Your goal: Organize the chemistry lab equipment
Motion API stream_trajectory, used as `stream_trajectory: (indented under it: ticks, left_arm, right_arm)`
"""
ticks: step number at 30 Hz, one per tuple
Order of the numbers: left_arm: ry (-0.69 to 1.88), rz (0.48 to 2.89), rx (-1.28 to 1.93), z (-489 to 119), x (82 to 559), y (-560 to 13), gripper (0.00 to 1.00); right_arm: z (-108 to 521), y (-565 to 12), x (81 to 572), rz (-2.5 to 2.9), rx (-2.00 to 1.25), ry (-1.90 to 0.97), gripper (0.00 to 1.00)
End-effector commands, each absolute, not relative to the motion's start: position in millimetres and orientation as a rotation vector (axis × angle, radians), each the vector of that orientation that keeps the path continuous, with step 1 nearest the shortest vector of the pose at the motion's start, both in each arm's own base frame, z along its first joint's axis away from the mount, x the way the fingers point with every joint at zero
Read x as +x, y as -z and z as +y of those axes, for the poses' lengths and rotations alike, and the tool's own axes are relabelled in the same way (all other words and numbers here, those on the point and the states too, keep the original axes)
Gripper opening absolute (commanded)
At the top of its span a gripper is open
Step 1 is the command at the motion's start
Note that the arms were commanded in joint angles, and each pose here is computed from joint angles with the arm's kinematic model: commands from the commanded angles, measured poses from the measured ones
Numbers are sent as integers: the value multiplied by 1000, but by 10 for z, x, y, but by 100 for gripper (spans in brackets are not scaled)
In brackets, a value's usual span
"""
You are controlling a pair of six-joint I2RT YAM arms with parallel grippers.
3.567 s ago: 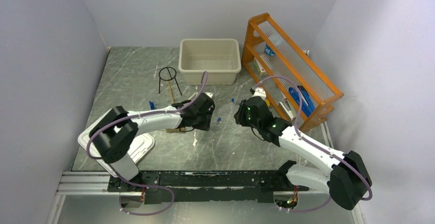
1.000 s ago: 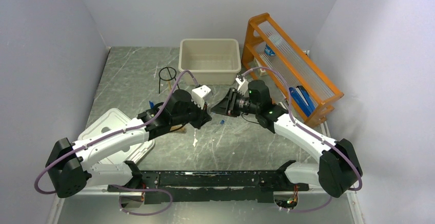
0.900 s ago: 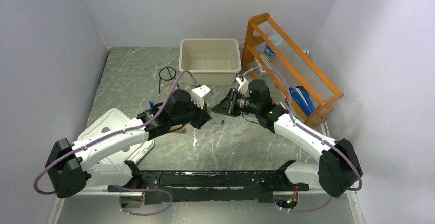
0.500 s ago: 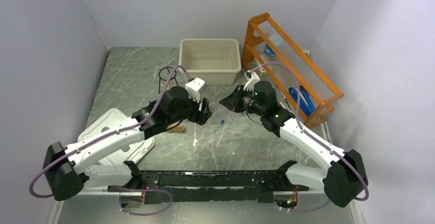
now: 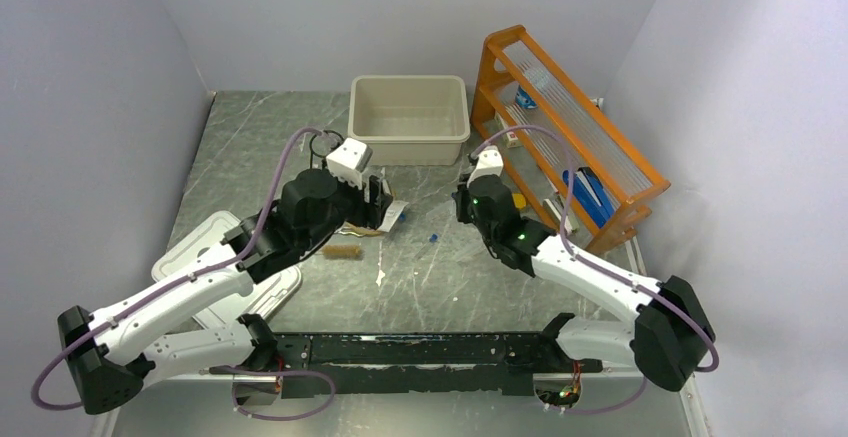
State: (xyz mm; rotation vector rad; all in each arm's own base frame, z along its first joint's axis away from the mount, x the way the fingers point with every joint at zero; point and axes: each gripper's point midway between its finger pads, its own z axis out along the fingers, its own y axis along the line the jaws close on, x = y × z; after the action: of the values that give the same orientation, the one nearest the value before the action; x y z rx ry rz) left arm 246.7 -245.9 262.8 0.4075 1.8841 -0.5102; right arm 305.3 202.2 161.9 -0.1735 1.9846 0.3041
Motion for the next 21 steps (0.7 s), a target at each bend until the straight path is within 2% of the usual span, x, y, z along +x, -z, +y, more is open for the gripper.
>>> stream_trajectory:
  ticks: [1,21]
  left_arm:
    - [505,1800,413,-2418,2477,-2757,69]
    - [554,1831,469,-2608,2479,-2576,69]
  right_arm:
    - [1871,-1630,3199,1923,-150,-102,13]
    - [1973,-1259,3278,1915,-138,-100,12]
